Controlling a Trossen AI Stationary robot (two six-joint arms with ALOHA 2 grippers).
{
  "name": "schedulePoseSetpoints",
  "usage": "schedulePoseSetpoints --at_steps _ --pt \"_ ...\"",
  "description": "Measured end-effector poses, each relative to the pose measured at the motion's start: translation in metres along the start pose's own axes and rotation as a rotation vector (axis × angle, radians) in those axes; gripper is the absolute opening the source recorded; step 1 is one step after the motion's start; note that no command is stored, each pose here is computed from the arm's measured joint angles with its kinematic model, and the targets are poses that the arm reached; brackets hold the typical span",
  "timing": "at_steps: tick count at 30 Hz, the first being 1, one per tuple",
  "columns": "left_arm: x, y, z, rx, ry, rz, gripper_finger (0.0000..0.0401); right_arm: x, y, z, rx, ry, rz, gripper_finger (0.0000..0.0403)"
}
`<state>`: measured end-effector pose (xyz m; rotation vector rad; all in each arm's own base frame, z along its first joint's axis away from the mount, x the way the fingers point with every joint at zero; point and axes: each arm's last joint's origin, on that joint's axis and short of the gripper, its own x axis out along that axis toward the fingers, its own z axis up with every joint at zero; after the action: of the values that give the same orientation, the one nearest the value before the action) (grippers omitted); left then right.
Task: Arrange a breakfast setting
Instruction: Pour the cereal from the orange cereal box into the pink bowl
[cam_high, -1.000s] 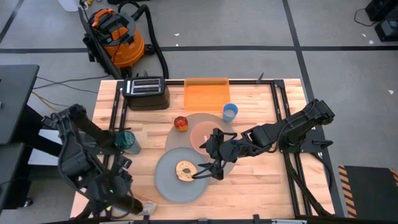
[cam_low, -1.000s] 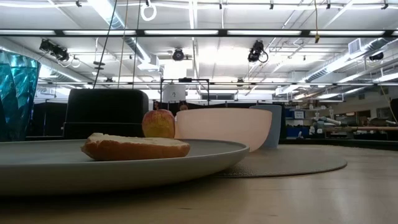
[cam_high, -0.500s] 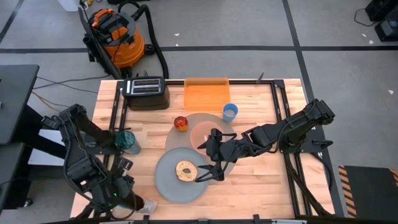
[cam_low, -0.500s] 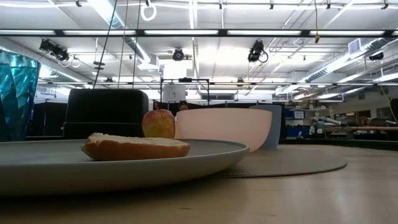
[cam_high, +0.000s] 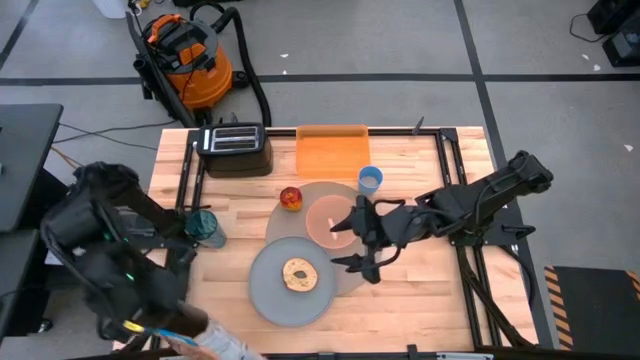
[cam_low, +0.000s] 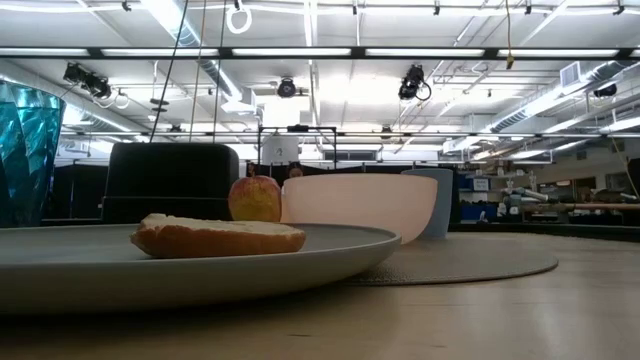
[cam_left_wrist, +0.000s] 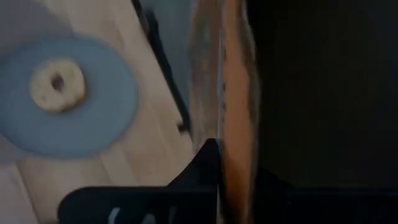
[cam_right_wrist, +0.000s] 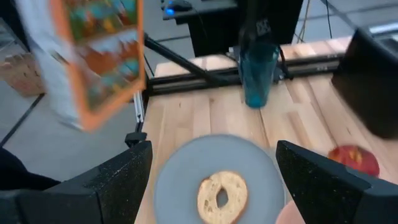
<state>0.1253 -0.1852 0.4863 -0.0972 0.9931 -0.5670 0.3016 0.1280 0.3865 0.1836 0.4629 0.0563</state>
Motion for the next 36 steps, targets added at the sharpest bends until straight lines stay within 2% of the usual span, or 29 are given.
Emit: schedulePoseSetpoints --at_steps 5,8,10,14,18,23,29,36 --pt "-0.037 0.004 0.008 -0.02 -0.227 0.079 0.0003 0.008 0.0 -0.019 0.116 0.117 -0.043 0.035" --pt "-0.055 0.01 0.012 -0.049 -0.343 0.14 0.0003 0.027 -0.001 -0.04 0.181 0.193 -0.034 0.035" --pt "-0.062 0.015 0.014 -0.073 -0.405 0.185 0.0003 0.04 0.0 -0.052 0.194 0.195 -0.012 0.035" --pt "-0.073 0.026 0.012 -0.111 -0.476 0.263 0.0003 0.065 0.009 -0.062 0.13 0.035 0.083 0.035" --pt "-0.078 0.034 0.012 -0.132 -0.498 0.293 0.0003 0.073 0.014 -0.063 0.092 -0.102 0.14 0.035" --pt "-0.087 0.043 0.012 -0.151 -0.537 0.323 0.0003 0.071 0.013 -0.049 0.019 -0.254 0.127 0.035" --pt "-0.091 0.048 0.015 -0.184 -0.584 0.363 0.0002 0.061 0.017 -0.027 -0.059 -0.479 0.239 0.035" --pt "-0.1 0.051 0.012 -0.191 -0.617 0.359 0.0002 0.061 0.017 -0.027 -0.104 -0.476 0.254 0.035"
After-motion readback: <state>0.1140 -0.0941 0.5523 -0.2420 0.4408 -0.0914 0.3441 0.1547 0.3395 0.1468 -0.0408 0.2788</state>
